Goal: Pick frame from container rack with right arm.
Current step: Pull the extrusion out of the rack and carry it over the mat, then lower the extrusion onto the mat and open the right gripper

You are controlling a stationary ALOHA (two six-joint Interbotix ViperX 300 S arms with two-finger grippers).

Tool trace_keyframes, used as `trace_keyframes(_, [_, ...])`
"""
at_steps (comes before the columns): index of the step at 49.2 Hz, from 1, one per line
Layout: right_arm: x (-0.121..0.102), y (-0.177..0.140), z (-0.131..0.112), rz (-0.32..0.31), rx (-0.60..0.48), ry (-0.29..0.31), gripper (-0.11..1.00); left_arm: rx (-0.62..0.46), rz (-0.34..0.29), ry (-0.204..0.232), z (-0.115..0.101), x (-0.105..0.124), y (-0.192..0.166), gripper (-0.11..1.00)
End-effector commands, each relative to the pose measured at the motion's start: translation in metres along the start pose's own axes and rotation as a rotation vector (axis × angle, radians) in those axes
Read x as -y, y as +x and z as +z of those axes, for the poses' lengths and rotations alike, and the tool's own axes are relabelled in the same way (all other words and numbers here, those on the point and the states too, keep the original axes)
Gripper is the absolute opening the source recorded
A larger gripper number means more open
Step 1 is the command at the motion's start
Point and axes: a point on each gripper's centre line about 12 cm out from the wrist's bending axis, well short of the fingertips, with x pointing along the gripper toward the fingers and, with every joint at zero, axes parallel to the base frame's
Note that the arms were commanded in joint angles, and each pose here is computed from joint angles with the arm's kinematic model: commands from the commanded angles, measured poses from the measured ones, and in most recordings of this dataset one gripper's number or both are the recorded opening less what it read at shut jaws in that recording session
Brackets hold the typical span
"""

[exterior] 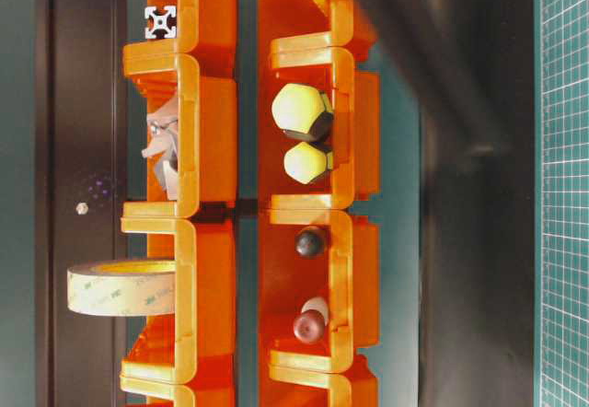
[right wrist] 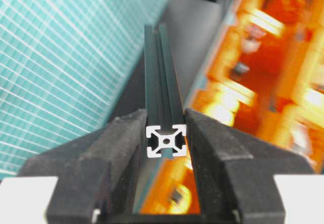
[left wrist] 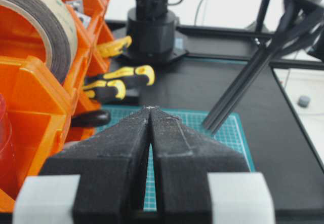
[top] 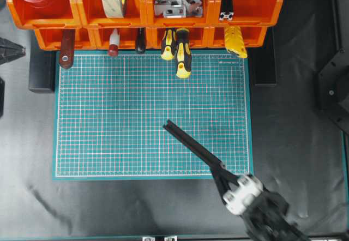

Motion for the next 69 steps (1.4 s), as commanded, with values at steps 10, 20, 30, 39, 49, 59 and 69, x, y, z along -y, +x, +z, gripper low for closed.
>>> trace_keyframes(10, [0.003,0.054,-0.001,0.066,0.039,0.034,0.24,0.025,0.000,0.000,0.012,0.000,0.000,0.00])
trace_keyframes(20, [0.015,0.096,-0.003,0.091,0.000,0.079,0.25,0.011,0.002,0.000,0.010,0.000,-0.001,0.00])
trace_keyframes(30, [0.027,0.122,-0.007,0.097,-0.047,0.107,0.25,0.013,0.004,0.001,0.010,0.000,-0.005,0.00])
trace_keyframes(39, [0.018,0.126,-0.002,0.140,-0.022,0.119,0.24,0.009,0.003,0.001,0.009,0.000,-0.008,0.00])
trace_keyframes(49, [0.006,0.127,0.007,0.215,0.030,0.157,0.25,0.003,0.004,0.000,0.007,0.000,-0.008,0.00])
trace_keyframes(59, [0.003,0.127,0.011,0.239,0.058,0.169,0.25,0.011,0.003,0.003,0.009,0.000,-0.010,0.00])
trace_keyframes(69, [-0.005,0.127,0.010,0.301,0.047,0.201,0.25,0.019,0.003,0.004,0.010,0.000,-0.011,0.00])
